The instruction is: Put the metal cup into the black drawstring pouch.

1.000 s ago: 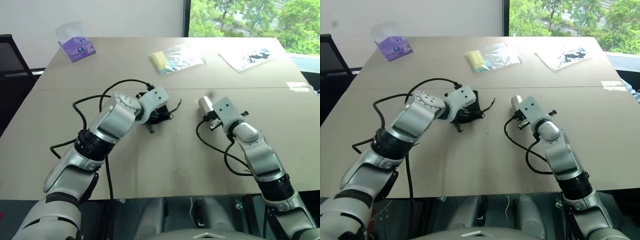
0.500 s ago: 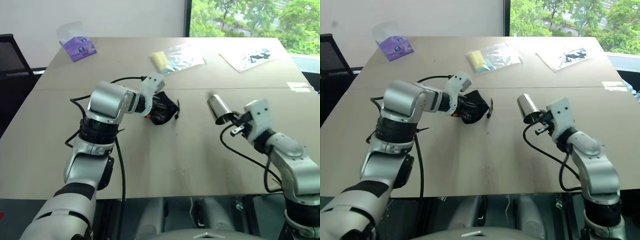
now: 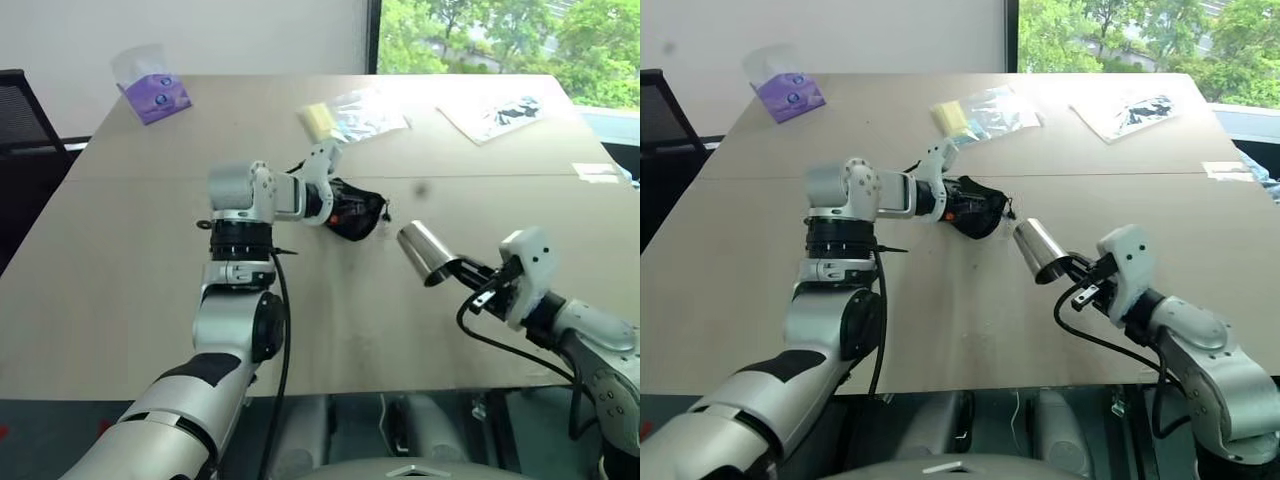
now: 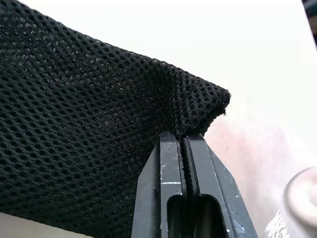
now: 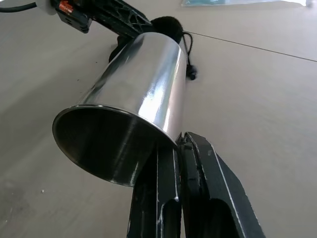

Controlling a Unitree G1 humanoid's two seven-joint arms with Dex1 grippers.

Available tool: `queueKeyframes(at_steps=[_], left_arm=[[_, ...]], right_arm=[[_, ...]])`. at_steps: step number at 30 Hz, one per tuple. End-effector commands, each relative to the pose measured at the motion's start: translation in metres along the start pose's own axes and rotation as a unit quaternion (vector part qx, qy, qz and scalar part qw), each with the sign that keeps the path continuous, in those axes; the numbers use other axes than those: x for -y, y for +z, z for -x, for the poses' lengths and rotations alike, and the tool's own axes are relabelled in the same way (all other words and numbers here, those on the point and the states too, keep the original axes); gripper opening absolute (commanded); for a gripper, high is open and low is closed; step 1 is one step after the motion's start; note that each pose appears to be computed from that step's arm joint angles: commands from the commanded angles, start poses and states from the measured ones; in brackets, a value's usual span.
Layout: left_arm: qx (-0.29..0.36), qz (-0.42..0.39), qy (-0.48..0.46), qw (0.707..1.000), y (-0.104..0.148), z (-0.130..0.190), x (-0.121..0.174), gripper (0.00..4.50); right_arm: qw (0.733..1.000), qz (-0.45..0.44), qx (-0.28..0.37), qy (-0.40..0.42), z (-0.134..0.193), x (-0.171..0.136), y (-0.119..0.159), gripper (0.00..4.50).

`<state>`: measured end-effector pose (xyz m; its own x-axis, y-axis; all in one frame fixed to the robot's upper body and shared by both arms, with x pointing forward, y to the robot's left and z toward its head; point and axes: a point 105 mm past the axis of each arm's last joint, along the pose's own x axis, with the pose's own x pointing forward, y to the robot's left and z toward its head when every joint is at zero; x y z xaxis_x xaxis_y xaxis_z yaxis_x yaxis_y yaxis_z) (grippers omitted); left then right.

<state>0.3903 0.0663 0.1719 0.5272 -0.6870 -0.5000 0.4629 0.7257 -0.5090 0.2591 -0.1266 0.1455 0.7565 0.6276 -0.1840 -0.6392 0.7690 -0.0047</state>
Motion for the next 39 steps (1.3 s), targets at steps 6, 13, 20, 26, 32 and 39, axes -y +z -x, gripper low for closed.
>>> queueKeyframes(at_steps=[6, 13, 20, 26, 32, 39], left_arm=[[0.011, 0.007, -0.024, 1.0, 0.007, 0.006, 0.008, 0.0], [-0.002, -0.023, -0.018, 1.0, 0.002, 0.011, 0.009, 0.0], [-0.005, -0.052, -0.031, 0.998, -0.006, 0.019, 0.017, 0.0], [-0.013, -0.062, -0.022, 0.998, -0.016, 0.026, 0.014, 0.0], [-0.01, -0.073, -0.018, 0.997, -0.026, 0.032, 0.011, 0.0], [0.016, -0.077, -0.018, 0.997, -0.018, 0.035, 0.018, 0.0]], right_arm=[[0.998, 0.0, 0.049, 0.039, -0.039, -0.015, 0.007, 0.09], [0.996, -0.012, 0.074, 0.054, -0.065, -0.014, 0.012, 0.09], [0.997, 0.018, 0.027, 0.074, -0.095, -0.01, -0.009, 0.09], [0.997, 0.061, -0.021, 0.048, -0.112, 0.002, -0.03, 0.09], [0.998, -0.05, 0.029, 0.019, -0.122, 0.012, -0.013, 0.09], [0.989, -0.121, 0.077, 0.029, -0.141, -0.003, 0.014, 0.09]])
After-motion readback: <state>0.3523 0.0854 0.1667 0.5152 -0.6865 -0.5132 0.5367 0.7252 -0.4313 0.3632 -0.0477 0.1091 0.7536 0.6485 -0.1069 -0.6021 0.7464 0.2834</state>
